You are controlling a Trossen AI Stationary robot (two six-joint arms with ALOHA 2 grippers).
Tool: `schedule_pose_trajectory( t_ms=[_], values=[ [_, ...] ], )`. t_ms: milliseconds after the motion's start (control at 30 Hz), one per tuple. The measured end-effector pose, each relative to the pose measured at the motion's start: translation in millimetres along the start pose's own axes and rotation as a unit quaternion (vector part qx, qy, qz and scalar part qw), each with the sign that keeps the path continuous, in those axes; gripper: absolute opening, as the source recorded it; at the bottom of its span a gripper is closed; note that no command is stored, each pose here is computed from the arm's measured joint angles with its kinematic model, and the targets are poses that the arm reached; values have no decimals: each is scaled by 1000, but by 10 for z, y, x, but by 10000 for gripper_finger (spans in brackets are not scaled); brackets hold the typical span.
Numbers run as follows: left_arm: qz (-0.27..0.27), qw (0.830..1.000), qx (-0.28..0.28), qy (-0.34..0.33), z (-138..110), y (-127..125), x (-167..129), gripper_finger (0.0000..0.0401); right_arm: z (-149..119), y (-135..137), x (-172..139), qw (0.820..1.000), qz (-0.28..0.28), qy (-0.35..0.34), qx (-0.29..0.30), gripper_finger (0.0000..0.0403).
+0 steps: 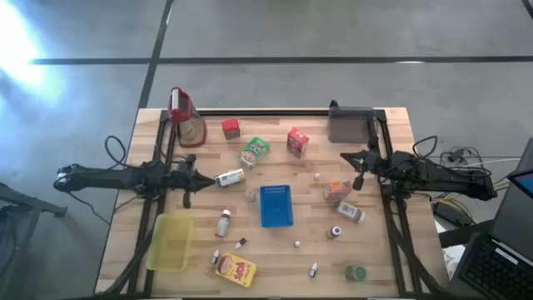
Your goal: Pick & Place Kitchen Items
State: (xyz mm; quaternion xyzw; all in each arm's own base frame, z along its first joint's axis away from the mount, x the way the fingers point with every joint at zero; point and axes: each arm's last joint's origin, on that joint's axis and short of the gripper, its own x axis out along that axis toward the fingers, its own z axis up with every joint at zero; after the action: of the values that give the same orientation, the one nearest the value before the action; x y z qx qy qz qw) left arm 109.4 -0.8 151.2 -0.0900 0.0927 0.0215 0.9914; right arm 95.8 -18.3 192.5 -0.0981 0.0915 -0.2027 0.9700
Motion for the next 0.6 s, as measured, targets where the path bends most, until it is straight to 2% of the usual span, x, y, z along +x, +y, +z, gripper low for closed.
schedule_pose_trajectory(
  t_ms=[300,433,600],
  values=[
    [0,1000,0,0,0,0,0,12,4,-1,0,1000,0,-2,-9,8],
    [0,1000,0,0,0,0,0,12,30,-6,0,999,-3,-15,-30,8],
    [0,1000,0,0,0,0,0,12,103,-21,-2,998,-12,-51,-22,8]
  ],
)
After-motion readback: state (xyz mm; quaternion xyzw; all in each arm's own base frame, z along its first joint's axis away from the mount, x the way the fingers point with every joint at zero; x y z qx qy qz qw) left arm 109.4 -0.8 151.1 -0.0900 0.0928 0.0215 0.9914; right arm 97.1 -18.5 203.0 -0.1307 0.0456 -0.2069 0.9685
